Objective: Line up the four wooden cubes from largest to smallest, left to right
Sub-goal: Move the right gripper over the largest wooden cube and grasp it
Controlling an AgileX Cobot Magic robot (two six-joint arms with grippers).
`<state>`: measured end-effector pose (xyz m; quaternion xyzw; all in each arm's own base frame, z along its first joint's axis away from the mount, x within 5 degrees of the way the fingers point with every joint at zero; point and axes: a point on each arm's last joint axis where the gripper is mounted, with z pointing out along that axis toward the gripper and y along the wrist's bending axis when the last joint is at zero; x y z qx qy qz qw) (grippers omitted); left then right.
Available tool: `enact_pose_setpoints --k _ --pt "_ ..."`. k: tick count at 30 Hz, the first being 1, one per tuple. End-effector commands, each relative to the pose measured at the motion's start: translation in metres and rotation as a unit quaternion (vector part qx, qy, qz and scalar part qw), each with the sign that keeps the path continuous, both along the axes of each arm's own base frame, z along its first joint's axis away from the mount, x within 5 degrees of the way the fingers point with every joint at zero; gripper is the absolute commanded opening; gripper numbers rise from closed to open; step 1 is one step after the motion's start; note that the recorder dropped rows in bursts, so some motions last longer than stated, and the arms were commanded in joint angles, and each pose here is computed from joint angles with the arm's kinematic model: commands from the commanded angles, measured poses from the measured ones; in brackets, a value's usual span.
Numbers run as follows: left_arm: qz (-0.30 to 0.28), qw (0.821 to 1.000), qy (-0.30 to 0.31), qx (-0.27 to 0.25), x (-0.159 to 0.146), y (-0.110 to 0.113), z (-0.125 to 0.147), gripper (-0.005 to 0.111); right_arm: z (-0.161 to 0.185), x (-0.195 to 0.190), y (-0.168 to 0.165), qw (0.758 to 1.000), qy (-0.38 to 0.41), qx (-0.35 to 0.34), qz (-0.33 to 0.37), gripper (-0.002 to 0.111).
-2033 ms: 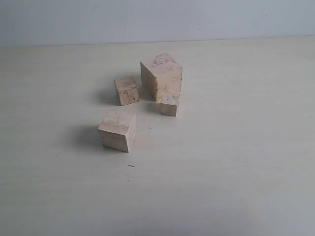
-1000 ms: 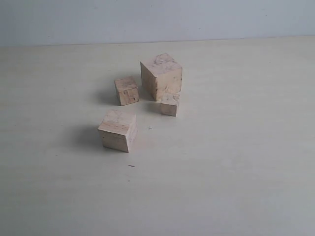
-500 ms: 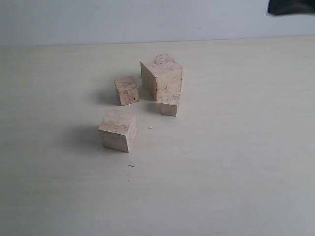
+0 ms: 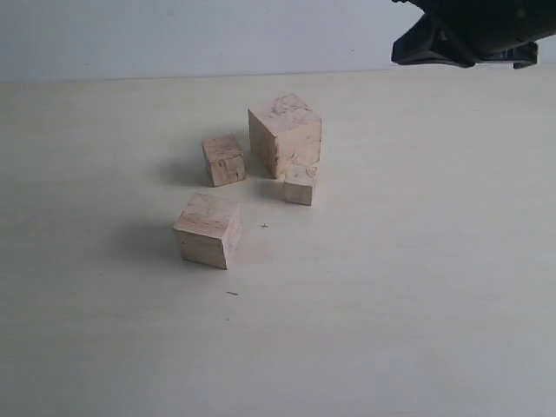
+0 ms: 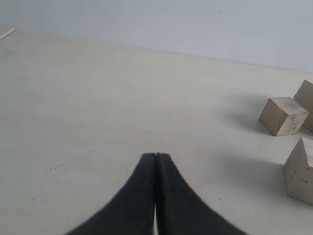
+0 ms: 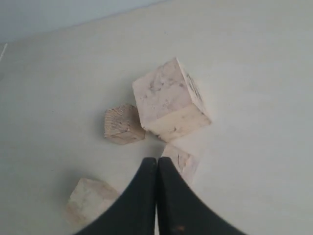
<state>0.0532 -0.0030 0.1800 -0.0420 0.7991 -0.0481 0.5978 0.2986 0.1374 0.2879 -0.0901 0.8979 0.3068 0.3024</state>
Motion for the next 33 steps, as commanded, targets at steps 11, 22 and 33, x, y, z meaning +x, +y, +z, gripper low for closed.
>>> enact_pose_setpoints --k 11,22,33 --pt "-0.003 1.0 -0.007 0.004 0.0 0.0 0.001 0.0 -0.014 0.007 0.103 0.965 -0.109 -0.087 0.221 0.067" --pt "-0.003 1.0 -0.007 0.004 0.0 0.0 0.001 0.0 -0.037 0.046 0.122 0.953 -0.122 -0.18 0.211 0.092" --pt "-0.003 1.0 -0.007 0.004 0.0 0.0 0.001 0.0 -0.08 0.07 0.13 0.954 -0.126 -0.207 0.175 0.096"
